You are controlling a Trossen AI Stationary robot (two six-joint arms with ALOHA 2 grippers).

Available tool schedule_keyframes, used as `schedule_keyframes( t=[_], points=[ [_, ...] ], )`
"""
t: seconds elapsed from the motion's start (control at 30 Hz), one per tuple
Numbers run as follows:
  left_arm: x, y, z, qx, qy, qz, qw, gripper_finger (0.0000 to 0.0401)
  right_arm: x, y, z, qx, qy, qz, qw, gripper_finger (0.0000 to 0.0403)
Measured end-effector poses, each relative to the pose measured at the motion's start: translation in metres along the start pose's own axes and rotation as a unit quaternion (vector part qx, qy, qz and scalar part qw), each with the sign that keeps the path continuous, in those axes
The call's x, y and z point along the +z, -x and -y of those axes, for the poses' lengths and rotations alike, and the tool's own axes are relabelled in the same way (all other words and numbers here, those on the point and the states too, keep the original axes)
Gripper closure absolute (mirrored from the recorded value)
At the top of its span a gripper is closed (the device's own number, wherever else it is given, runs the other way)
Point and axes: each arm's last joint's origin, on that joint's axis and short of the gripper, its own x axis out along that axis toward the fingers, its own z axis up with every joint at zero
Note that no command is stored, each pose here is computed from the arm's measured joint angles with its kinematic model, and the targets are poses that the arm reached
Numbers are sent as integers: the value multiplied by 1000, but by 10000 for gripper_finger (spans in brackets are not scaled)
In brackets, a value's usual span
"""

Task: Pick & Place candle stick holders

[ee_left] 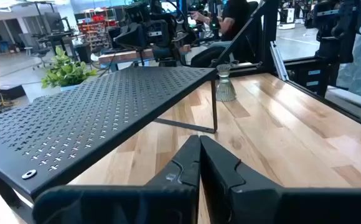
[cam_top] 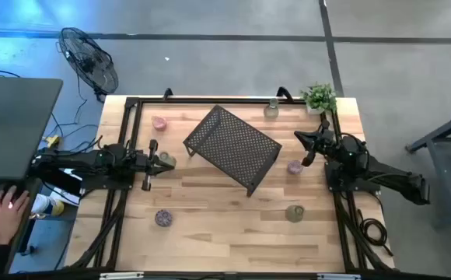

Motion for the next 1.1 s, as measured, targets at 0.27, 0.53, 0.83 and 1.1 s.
schedule_keyframes(
  t=[0.27,0.53,0.83,1.1],
  points=[
    [0,0,0,0,0,0,1000,400,0,0,0,0,0,0,1000,402],
    [2,3,0,2,0,14,1000,400,0,0,0,0,0,0,1000,402],
    [-1,1,0,0,0,-3,1000,400,-1,0,0,0,1,-5,1000,402],
    [-2,0,0,0,0,-11,1000,400,-1,0,0,0,1,-5,1000,402]
  ],
)
